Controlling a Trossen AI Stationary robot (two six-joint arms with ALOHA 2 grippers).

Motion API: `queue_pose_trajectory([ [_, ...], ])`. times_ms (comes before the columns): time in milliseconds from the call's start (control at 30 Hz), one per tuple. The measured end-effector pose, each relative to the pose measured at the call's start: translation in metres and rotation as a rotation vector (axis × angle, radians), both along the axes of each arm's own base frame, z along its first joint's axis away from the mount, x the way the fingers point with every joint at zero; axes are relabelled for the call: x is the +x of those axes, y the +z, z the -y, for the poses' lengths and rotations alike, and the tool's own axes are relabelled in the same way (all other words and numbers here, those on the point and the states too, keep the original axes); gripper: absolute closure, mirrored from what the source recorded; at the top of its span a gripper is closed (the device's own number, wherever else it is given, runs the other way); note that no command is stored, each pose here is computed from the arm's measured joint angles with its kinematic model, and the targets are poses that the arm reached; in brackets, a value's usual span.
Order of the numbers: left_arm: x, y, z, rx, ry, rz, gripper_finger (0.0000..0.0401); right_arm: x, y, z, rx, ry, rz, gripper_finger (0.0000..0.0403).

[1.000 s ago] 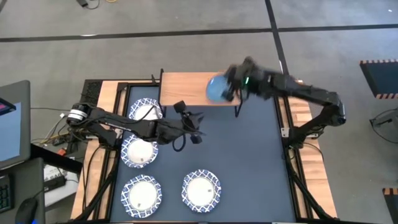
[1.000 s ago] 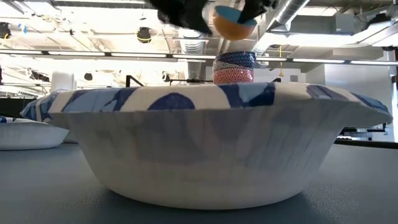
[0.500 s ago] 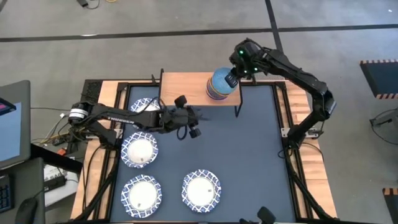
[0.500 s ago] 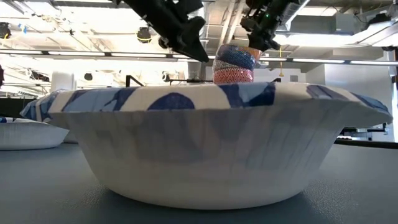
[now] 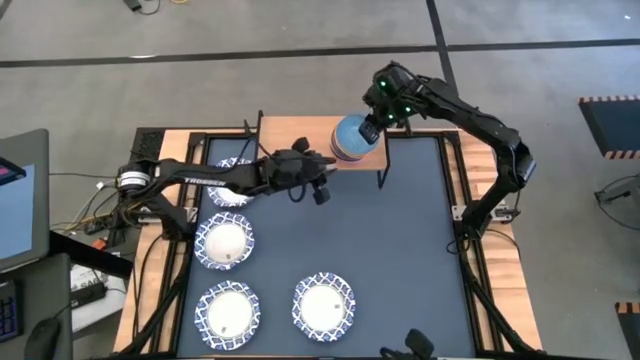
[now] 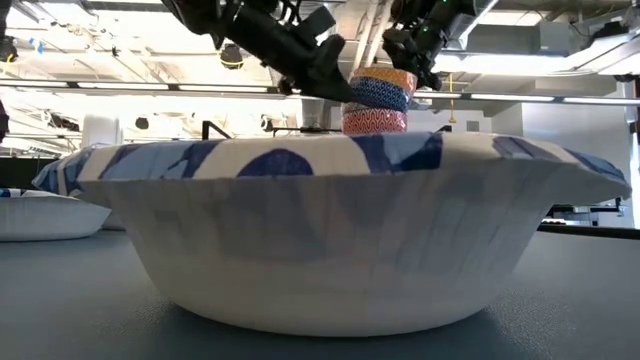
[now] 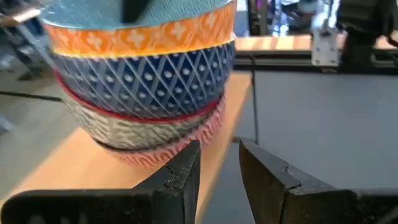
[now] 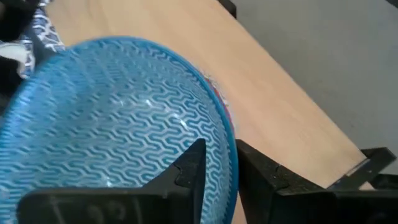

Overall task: Place and stack bowls onto a shelf
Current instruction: Stack the blue patterned bowl on top of the yellow patterned bowl on the shelf, then put the top left white patterned bowl on the shelf

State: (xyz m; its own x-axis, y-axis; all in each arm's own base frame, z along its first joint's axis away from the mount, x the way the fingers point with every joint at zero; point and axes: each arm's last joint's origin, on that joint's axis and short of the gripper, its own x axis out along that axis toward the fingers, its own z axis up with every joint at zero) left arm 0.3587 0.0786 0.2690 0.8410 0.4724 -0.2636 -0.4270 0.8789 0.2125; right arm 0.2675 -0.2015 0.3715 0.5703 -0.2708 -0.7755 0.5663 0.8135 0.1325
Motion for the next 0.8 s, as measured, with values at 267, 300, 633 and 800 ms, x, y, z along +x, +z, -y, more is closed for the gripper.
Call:
queue_pose_trajectory([
  [267,0.008,-0.009,-0.014,-0.004,0.01,0.052,0.0301,0.001,0.007,0.003,-0.032,-0.002,0.052,0.0268],
  [300,0.008,-0.011,-0.014,-0.006,0.012,0.044,0.0301,0.002,0.008,0.004,-0.039,-0.002,0.061,0.0266],
  [633,0.01,-0.015,-0.021,-0.008,0.009,0.055,0.0301,0.005,0.012,0.006,-0.078,-0.006,0.102,0.0248],
  [800,0.011,-0.016,-0.024,-0.009,-0.007,0.077,0.0301,-0.003,0.024,0.005,-0.125,-0.008,0.144,0.0246],
])
